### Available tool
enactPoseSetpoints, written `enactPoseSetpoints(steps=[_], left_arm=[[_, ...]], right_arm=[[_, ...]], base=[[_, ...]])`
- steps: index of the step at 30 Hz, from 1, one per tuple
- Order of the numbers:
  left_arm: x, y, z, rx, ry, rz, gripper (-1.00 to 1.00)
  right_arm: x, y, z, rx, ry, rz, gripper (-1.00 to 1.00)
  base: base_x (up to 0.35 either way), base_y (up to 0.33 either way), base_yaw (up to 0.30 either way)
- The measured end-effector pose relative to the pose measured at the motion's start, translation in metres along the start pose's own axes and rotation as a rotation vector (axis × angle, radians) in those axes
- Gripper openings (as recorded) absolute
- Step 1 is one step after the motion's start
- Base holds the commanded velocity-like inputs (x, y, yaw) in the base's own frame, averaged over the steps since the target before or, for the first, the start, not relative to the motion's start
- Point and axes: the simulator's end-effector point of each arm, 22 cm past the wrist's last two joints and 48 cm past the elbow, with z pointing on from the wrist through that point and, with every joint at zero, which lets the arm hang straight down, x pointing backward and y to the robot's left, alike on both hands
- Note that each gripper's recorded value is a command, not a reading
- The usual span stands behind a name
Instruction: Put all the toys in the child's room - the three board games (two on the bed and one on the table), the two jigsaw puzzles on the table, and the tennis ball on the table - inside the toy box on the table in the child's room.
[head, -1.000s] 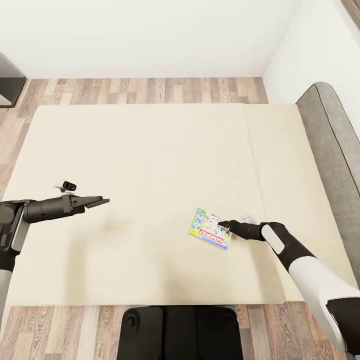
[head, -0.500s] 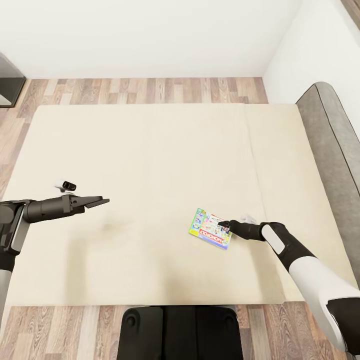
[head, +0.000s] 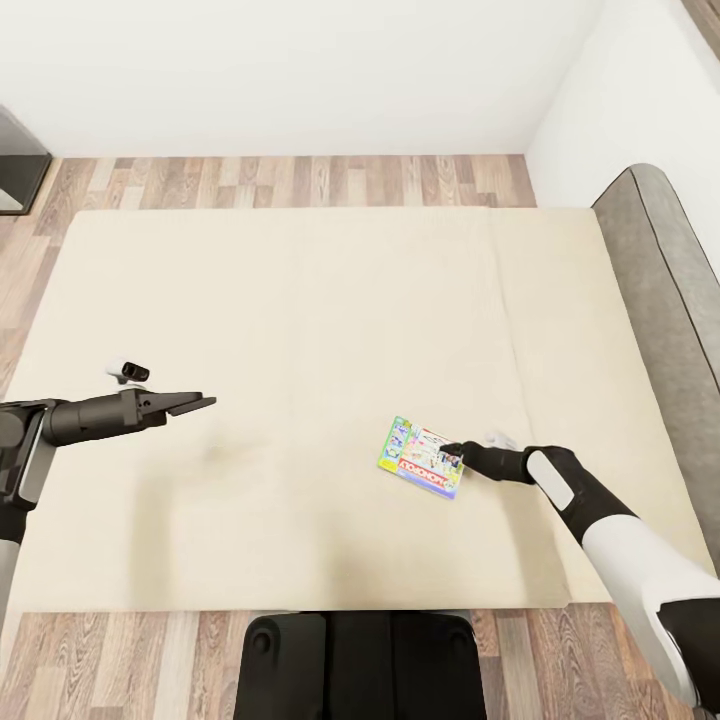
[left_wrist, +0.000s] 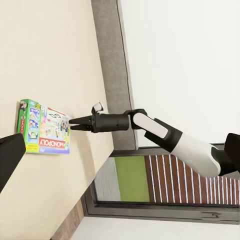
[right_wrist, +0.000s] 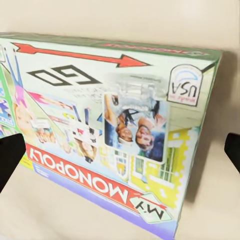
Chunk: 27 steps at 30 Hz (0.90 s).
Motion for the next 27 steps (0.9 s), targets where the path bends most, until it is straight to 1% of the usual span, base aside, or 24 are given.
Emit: enactPoseSetpoints(steps=[8,27], left_arm=[[-0.001,0.000,-0.001,-0.001,-0.002,0.001,1.00],[-0.002,0.000,-0.002,-0.002,-0.007,0.002,1.00]], right_arm=[[-0.010,0.007,-0.004,-0.013,-0.021,-0.017,1.00],[-0.015,0.005,-0.008,-0.008,-0.024,-0.011,1.00]], base=[[0.000,0.000,0.000],[0.000,0.000,0.000]])
